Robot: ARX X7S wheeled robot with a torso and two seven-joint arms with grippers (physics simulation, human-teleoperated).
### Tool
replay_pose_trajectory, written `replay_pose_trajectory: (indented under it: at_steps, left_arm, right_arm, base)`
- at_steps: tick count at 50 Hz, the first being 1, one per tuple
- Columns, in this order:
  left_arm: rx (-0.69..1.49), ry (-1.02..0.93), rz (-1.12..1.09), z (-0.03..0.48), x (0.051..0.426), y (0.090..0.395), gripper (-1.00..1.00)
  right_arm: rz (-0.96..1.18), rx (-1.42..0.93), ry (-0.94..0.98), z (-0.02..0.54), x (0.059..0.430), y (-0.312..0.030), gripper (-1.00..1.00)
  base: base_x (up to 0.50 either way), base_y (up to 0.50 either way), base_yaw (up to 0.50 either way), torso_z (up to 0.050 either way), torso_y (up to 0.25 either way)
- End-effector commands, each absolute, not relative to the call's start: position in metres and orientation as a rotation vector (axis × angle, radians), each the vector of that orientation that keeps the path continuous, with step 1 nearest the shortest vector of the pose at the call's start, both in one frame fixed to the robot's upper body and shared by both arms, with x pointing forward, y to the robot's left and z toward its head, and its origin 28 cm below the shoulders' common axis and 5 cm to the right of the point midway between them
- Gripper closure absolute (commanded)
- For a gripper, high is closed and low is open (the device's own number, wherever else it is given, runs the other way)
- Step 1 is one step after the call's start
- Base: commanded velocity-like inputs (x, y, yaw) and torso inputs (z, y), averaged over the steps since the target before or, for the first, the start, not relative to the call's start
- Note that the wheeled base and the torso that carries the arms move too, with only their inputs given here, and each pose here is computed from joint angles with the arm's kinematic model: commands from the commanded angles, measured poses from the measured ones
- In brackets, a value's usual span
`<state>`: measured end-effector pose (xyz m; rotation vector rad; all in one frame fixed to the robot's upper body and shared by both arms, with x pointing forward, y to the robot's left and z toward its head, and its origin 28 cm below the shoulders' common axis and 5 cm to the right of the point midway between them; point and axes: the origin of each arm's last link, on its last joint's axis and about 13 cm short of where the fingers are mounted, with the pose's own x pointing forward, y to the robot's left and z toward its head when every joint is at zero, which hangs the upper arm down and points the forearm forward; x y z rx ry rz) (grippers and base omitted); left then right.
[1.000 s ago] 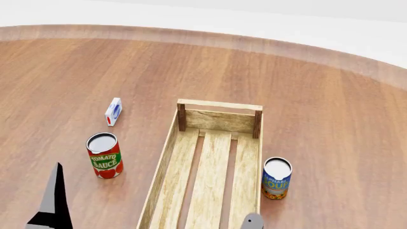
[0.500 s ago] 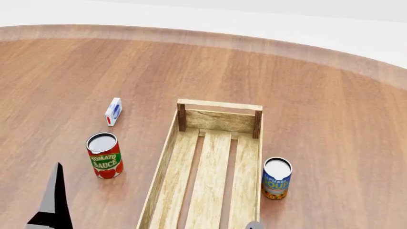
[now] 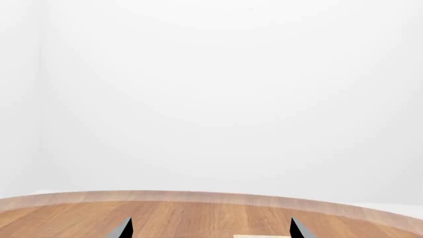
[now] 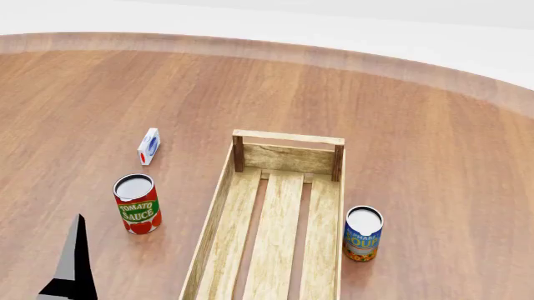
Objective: Pick up the butter and put it in the tray.
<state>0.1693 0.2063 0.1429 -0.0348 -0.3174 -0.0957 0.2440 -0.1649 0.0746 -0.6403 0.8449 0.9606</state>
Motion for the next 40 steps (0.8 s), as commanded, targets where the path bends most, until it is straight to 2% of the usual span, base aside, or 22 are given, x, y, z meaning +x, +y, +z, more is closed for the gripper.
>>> replay_pose_trajectory:
  at_steps: [1,22,28,32,40]
  left_arm:
    - [-0.034,-0.317,-0.095,0.142,0.170,0.206,-1.00]
    - [-0.038,-0.320,-0.095,0.144,0.169,0.207,-1.00]
    - [-0.043,-0.324,-0.092,0.146,0.168,0.208,-1.00]
    - [-0.047,-0.324,-0.088,0.146,0.168,0.210,-1.00]
    - [-0.048,-0.329,-0.088,0.148,0.167,0.209,-1.00]
  right_arm:
    - [0.982,-0.607,0.876,0.062,0.236,-0.165,1.00]
    - [0.977,-0.649,0.808,0.082,0.223,-0.163,1.00]
    - [0.989,-0.681,0.757,0.095,0.210,-0.159,1.00]
    - [0.983,-0.646,0.648,0.104,0.195,-0.157,1.00]
    - [0.968,-0.621,0.528,0.119,0.158,-0.154,1.00]
  base:
    - [0.00,0.00,0.00,0.000,0.000]
    - [0.00,0.00,0.00,0.000,0.000]
    - [0.00,0.00,0.00,0.000,0.000]
    - [0.00,0.00,0.00,0.000,0.000]
    - [0.00,0.00,0.00,0.000,0.000]
